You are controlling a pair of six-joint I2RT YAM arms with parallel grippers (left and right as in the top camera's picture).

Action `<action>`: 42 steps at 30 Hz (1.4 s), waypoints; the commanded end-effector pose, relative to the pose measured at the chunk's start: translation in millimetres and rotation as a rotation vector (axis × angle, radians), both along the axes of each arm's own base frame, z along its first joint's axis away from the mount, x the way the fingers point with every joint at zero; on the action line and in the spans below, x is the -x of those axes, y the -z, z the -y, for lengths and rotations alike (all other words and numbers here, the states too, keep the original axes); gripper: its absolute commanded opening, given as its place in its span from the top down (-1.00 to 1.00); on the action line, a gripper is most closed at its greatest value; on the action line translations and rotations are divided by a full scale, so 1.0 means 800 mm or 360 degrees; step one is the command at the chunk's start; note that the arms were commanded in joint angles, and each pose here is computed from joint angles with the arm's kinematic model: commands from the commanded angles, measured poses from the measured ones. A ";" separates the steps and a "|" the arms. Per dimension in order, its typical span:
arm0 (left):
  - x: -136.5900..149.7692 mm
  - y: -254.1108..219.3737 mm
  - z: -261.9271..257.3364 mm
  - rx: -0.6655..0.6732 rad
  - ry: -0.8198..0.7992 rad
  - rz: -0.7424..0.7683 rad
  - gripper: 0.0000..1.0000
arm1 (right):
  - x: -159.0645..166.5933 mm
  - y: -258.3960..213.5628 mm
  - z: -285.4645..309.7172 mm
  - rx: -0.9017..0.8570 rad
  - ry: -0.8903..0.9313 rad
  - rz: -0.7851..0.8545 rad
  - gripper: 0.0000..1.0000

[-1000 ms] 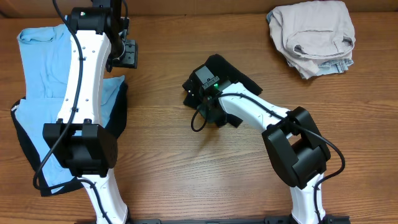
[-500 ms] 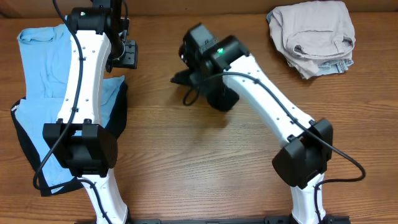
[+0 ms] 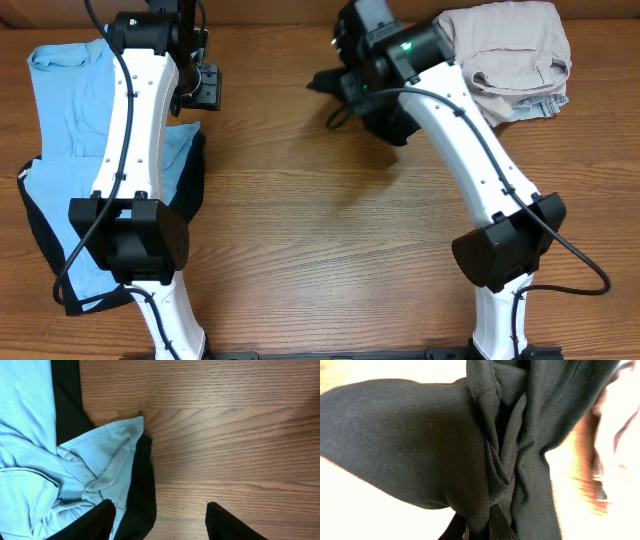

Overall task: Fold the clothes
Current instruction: 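Carry the black bundle with right gripper to the top-right clothes stack, then lower the bundle onto the stack and open the right gripper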

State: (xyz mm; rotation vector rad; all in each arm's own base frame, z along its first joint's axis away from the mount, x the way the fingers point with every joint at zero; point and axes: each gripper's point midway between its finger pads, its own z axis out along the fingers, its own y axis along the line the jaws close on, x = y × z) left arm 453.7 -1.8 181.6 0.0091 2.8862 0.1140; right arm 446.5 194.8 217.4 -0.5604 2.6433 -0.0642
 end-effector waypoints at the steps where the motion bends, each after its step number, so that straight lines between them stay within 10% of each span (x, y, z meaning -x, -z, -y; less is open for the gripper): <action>1: -0.003 0.003 -0.005 0.0006 0.0015 -0.0006 -0.22 | -0.028 -0.085 0.046 0.0042 0.0182 0.0342 0.93; 20: -0.008 0.002 -0.005 0.0007 0.0014 0.0018 -0.22 | -0.135 -0.190 0.342 0.0214 0.1073 0.1037 0.93; 37: -0.016 0.000 -0.004 0.0011 0.0004 0.0063 -0.22 | -0.198 0.035 0.352 0.0248 0.0960 0.0501 0.89; 39: -0.016 0.000 -0.004 0.0011 0.0004 0.0062 -0.23 | -0.192 0.070 0.331 0.0242 0.0893 0.0365 -0.29; 42: -0.016 0.000 -0.004 0.0011 0.0004 0.0064 -0.22 | -0.178 0.101 0.284 0.0115 0.0754 0.0180 -0.93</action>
